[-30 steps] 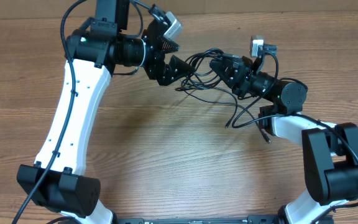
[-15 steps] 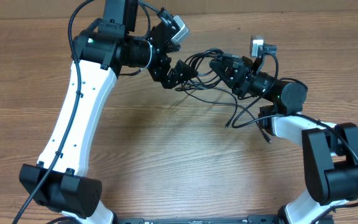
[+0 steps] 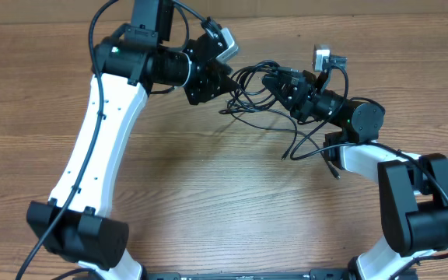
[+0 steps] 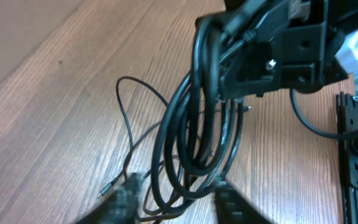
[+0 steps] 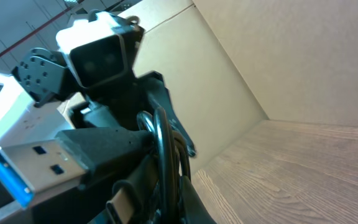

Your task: Untangle cables

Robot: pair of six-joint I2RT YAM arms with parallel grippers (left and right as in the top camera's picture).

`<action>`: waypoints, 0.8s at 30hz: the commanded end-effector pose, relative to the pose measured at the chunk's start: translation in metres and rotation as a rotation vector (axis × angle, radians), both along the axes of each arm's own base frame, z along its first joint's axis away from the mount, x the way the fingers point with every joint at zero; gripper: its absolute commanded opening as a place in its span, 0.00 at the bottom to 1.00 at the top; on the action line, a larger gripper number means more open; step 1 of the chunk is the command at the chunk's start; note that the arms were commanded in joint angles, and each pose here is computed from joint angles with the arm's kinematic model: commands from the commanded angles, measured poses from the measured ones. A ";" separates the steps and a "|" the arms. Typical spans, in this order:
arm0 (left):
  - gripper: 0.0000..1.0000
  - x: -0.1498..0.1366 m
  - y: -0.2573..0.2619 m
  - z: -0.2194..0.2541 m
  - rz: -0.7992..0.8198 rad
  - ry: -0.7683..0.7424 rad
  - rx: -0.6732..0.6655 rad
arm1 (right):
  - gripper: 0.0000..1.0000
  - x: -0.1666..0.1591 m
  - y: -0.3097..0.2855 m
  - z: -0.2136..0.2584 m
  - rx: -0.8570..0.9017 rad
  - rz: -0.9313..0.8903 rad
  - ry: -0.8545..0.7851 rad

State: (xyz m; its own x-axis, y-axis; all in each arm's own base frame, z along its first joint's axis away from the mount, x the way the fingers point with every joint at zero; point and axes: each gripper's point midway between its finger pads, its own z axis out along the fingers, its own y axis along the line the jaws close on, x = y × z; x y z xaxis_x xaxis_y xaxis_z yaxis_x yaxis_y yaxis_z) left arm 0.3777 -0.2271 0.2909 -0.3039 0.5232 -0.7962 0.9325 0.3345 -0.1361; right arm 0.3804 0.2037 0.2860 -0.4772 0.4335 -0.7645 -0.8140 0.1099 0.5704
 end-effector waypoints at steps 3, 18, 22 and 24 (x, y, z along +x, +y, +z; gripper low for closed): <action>0.39 0.005 -0.015 -0.027 -0.069 0.078 -0.042 | 0.04 -0.005 0.001 0.016 0.015 0.002 -0.075; 0.19 -0.003 -0.026 -0.013 -0.149 0.075 -0.149 | 0.04 -0.005 0.001 0.016 0.014 0.003 -0.076; 0.04 -0.003 -0.026 -0.013 -0.148 0.079 -0.149 | 0.04 -0.005 0.001 0.016 0.014 0.003 -0.076; 0.04 -0.003 -0.026 -0.013 -0.148 0.078 -0.149 | 0.04 -0.005 0.001 0.016 0.014 0.003 -0.075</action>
